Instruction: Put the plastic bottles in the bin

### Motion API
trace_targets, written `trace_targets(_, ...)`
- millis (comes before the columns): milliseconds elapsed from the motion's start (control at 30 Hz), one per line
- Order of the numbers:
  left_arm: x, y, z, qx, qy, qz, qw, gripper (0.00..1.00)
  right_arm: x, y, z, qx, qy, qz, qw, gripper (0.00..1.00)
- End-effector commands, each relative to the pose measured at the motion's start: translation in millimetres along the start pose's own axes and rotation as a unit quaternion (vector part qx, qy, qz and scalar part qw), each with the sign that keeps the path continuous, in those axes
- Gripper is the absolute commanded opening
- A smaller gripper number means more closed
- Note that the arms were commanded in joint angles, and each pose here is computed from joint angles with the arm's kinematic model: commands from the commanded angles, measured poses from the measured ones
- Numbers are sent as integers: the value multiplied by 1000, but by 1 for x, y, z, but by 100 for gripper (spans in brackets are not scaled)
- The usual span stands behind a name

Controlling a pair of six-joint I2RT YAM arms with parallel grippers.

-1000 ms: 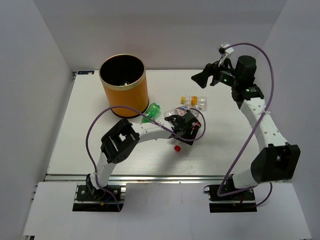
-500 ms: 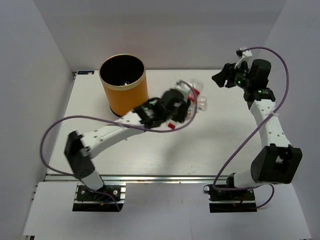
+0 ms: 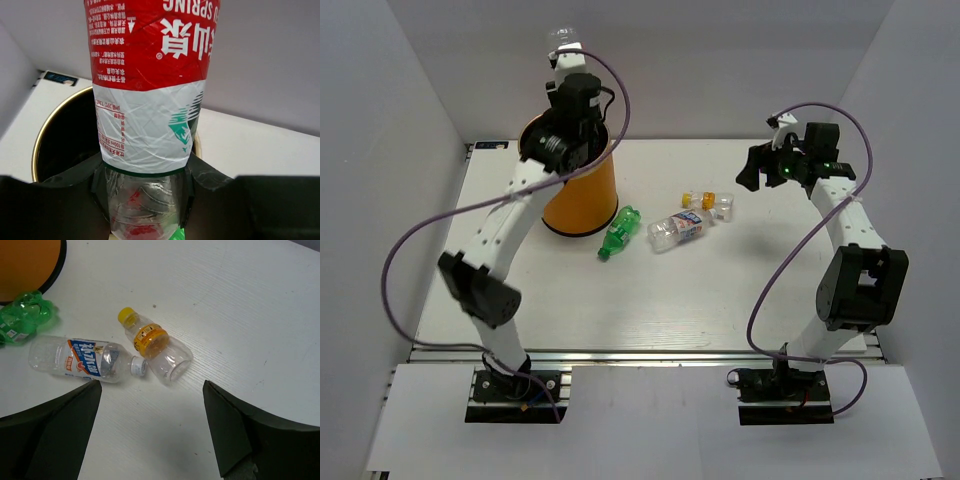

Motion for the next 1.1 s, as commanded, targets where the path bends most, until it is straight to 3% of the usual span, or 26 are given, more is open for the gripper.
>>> trace_targets(0,30,-37,-8,27,-8,70,997,17,12,7,21,-23,40,23,999,88)
trace_targets(33,37,-61,-26,46,-14,90,995,17,12,8,21,-25,41,22,999,90)
trace_targets(167,54,-94,-30,51,-4,118,992,21,10,1,24,-21,69,38,997,90)
trace_targets(267,64,-100,-33,66,9,119,991,48,5,-11,21,-6,99,55,994,90)
trace_targets(300,69,-103,-45,84,5,119,989,70,4,-11,28,-7,117,58,991,90)
trace_targets(333,71,-106,-54,95,1,117,989,81,-4,-23,27,1,125,61,990,90)
trace_targets(433,65,-98,-60,102,0,80,992,99,-14,-34,41,14,147,55,987,90)
trace_targets(500,53,-89,-60,93,-28,51,994,99,-26,-56,31,48,143,51,987,90)
trace_targets(633,5,-48,-41,66,-63,-123,988,99,-18,-91,17,87,215,66,971,89)
trace_targets(800,-65,30,-36,40,-118,-362,924,99,0,-122,-13,132,260,110,950,89)
trace_targets(900,-79,56,-65,82,-126,-406,902,99,4,-135,-28,151,270,126,943,88)
trace_targets(1067,-75,83,-118,141,-128,-407,893,99,1,-151,-48,182,275,117,937,88)
Point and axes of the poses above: each gripper's point midway between its finger pads, its own y axis back along the fingers, its own x axis along the line the jaws close on, z = x × y, the point moved 2 cm from there along y, back along the fingers, and after that the axes turned 8 degrees about -y, right-handed, at the moved point
